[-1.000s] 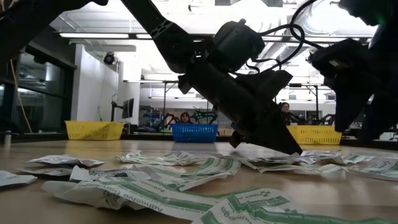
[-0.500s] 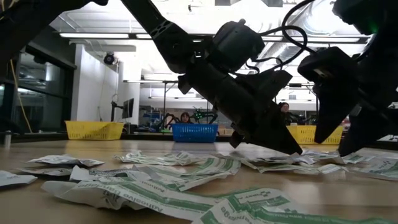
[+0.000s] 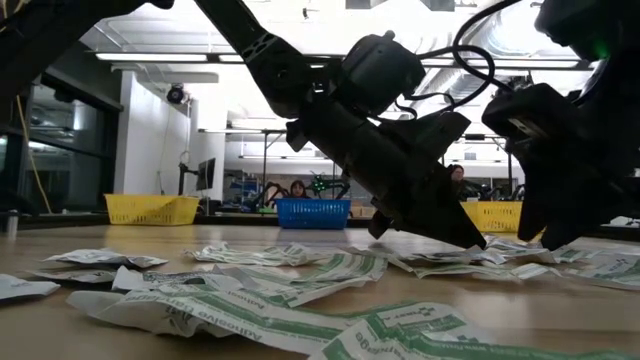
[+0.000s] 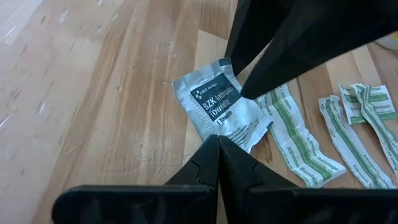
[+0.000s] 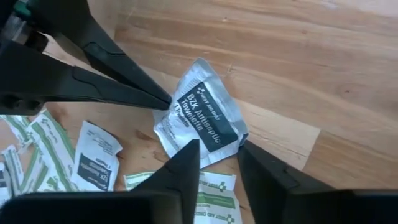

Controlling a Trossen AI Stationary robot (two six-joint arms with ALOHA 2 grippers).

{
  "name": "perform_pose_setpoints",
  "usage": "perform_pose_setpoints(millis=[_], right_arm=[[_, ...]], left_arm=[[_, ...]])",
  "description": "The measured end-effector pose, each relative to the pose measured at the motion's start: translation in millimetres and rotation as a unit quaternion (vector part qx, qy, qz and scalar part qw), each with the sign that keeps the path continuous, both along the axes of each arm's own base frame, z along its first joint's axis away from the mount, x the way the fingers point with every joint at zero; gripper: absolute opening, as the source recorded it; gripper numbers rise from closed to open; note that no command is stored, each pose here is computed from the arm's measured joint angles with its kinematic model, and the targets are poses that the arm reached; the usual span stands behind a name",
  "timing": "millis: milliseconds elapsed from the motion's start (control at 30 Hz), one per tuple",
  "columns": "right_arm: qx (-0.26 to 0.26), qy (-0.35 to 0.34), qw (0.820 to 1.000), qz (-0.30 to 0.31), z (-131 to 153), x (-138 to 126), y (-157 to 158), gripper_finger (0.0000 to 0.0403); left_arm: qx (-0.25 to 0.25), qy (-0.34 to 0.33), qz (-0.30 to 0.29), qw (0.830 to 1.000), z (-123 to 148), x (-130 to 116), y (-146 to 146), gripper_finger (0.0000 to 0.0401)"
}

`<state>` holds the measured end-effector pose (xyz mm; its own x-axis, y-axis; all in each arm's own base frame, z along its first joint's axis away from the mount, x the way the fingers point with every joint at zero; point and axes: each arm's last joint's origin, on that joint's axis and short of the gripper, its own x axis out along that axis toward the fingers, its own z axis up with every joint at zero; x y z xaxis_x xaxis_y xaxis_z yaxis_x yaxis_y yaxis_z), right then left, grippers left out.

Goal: Pick & Place First Aid Supplies
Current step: Put the gray towelette pack into the left yellow bin

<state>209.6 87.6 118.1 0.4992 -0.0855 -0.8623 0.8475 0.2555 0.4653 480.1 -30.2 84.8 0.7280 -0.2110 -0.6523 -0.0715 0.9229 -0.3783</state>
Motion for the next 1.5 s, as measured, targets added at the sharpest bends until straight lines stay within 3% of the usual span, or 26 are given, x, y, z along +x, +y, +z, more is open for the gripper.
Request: perform_pose_setpoints(millis=[367,1333,1500], right_arm=[[-0.013,0.013,1.0,0.015,-1.4,-2.0,-0.9,0.0005],[-0.03,0.019,0.999,0.026,23.2,-19.8,-9.8,0.0001],[-0.029,0.02,0.999,0.022,23.1,-20.0,-9.9,0.0035]], left_arm=[[0.0,0.0,0.0,1.0,0.0,0.0,0.0,0.0],[-0.011,-0.014,0.012,1.0,8.4,6.7,-0.6,0.0011],[-0.009,-0.01,0.016,1.0,8.2,6.4,-0.3,0.0011]])
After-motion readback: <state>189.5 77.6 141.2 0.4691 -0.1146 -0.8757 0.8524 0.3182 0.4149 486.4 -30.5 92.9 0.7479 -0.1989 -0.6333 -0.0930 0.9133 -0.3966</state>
